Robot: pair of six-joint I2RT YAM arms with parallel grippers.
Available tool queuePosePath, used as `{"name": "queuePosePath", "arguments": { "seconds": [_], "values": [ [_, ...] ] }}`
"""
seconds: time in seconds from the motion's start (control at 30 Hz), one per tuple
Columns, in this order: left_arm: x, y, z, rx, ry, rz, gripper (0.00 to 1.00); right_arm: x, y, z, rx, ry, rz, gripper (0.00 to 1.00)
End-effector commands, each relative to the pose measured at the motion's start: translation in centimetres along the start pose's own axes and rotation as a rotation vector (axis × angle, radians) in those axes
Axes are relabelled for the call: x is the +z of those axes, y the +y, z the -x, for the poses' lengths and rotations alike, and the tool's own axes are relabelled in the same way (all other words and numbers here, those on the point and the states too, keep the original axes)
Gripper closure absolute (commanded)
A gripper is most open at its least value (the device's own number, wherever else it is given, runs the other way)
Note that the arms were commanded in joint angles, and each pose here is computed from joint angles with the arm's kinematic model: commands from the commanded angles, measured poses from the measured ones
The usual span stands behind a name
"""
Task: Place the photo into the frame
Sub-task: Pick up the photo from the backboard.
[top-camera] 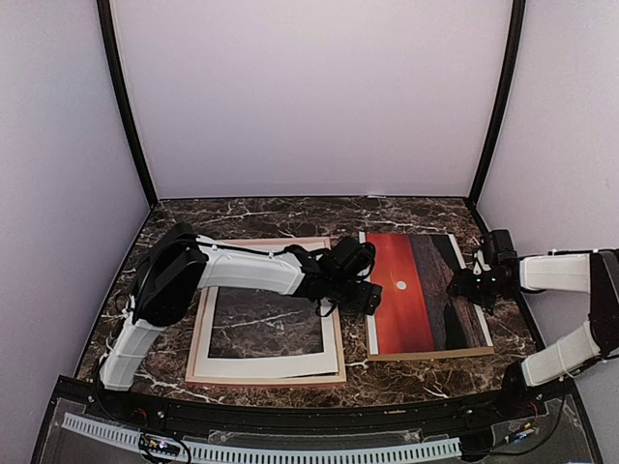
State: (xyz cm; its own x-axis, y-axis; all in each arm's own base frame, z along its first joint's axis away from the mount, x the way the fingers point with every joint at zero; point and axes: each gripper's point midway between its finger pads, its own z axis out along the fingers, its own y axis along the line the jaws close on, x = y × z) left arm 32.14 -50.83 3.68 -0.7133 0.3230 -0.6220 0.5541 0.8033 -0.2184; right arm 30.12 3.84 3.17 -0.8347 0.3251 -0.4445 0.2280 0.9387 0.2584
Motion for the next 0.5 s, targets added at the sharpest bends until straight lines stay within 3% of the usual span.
{"name": "queuePosePath", "arguments": {
  "seconds": [0.0,0.47],
  "values": [
    [-0.1,2.4,-2.8,-0.058,0.102,0.031,0.1,1.0,1.0,-1.0,-0.015,0.04,0.035,0.25],
    [0.6,1.5,-3.6,-0.142,0.116,-0.068,0.13,1.5,6.7,-3.7,-0.055,0.125,0.277,0.29]
  ]
}}
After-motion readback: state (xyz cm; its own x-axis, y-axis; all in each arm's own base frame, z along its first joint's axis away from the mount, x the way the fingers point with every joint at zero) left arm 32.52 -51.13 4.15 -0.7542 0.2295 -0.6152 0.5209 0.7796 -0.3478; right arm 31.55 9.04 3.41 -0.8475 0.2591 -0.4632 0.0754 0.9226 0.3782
